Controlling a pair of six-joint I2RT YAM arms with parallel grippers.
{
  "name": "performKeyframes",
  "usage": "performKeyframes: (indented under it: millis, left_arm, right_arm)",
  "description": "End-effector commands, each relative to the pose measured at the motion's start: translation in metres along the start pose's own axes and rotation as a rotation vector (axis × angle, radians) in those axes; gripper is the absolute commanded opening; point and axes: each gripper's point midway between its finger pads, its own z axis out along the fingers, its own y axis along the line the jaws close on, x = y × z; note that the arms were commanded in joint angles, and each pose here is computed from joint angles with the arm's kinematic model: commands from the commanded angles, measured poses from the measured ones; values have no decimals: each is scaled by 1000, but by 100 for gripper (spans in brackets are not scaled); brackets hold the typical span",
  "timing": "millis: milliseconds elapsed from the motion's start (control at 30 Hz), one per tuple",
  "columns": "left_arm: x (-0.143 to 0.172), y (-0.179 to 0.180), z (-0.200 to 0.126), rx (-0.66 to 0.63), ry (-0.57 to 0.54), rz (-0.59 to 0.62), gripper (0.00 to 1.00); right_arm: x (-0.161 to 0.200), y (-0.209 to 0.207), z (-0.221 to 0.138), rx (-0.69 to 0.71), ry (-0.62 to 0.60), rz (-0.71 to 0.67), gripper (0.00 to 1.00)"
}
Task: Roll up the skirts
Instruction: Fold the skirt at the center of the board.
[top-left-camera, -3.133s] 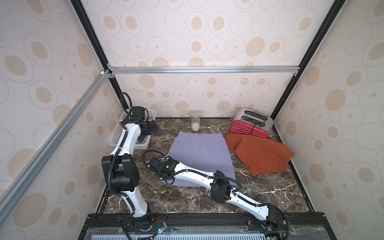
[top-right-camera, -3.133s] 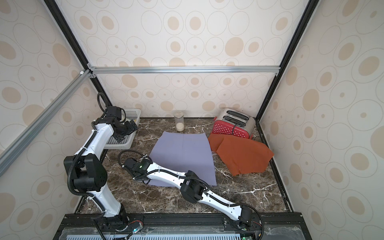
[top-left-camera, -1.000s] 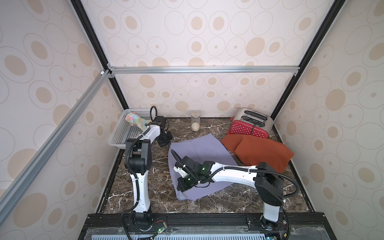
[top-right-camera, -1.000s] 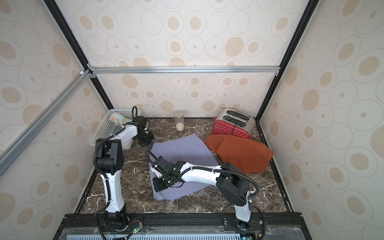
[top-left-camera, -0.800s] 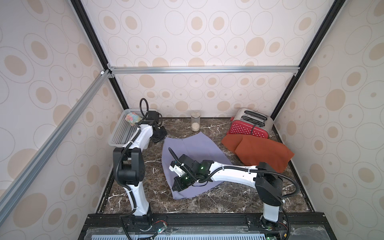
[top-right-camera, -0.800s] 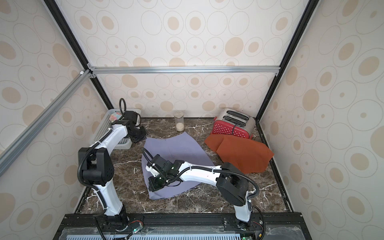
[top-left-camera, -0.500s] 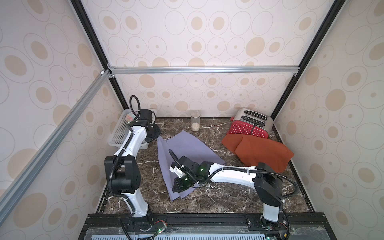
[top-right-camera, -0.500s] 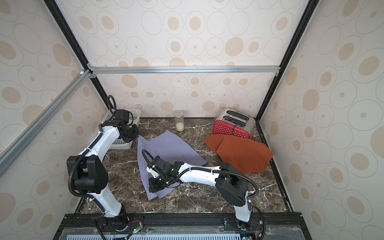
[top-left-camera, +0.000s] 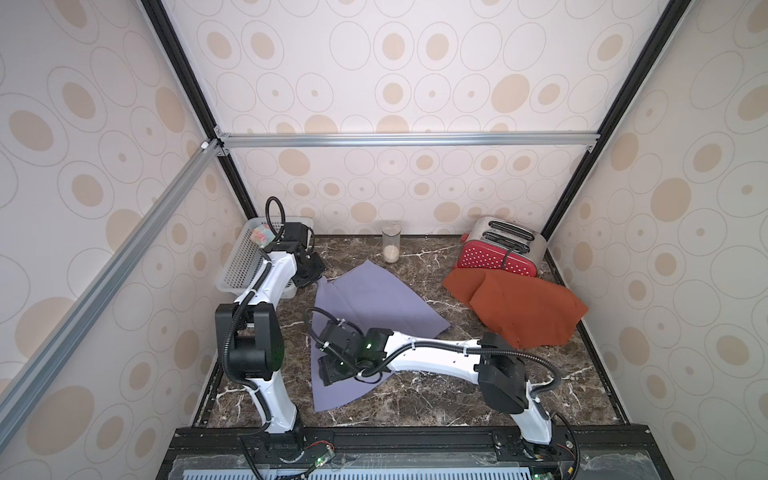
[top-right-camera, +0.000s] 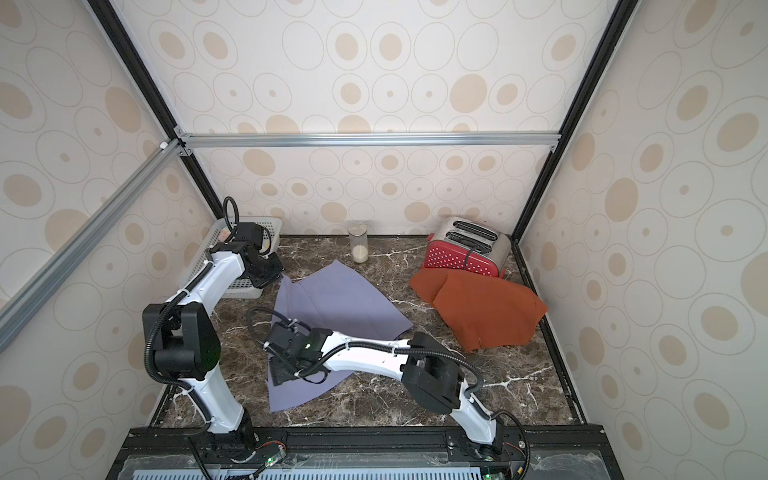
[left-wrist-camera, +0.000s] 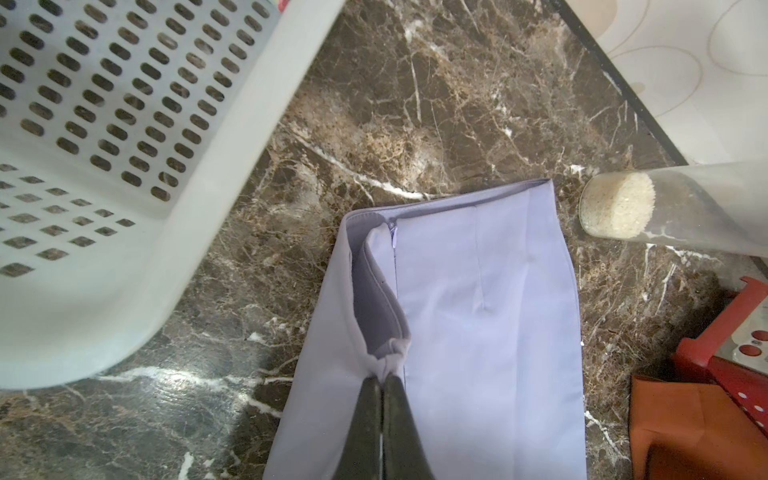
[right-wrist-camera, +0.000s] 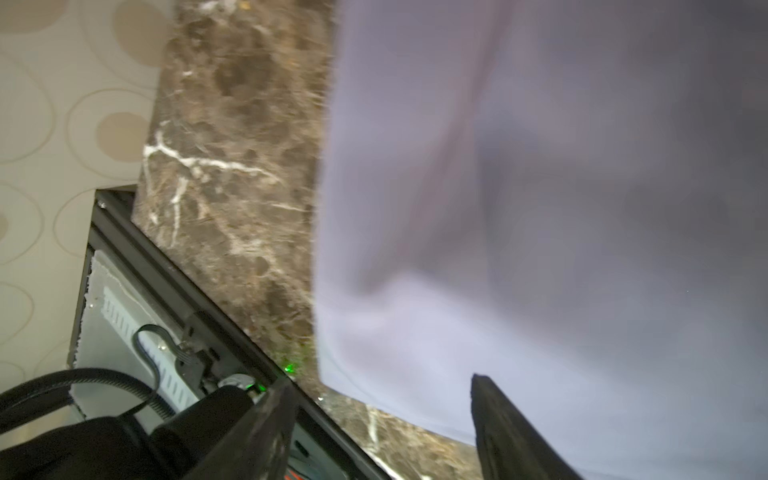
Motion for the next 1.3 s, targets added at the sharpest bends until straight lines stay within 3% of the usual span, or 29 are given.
performKeyframes:
  millis: [0, 133, 267, 733, 867, 1100, 1267]
  left_arm:
    - [-4, -3, -9, 16, -10, 3, 0]
    - [-1, 2, -4, 8, 3, -4, 0]
    - [1, 2, -3, 20, 15, -11, 0]
    - [4, -1, 4, 52, 28, -33, 0]
    - [5, 1, 6, 41, 31, -34, 0]
    - [4, 5, 8, 23, 30, -33, 0]
    - [2, 7, 2, 14, 18, -22, 0]
  right_arm:
    - [18, -3, 16, 166, 27, -18, 70]
    - [24, -6, 34, 296, 89, 2, 67]
    - [26, -14, 48, 345, 72, 40, 65]
    - [46, 2, 86, 225, 135, 47, 62]
    - [55, -5, 95, 235, 183, 75, 49]
    - [69, -15, 110, 221, 275, 105, 14]
    - [53, 6, 82, 131, 234, 21, 5]
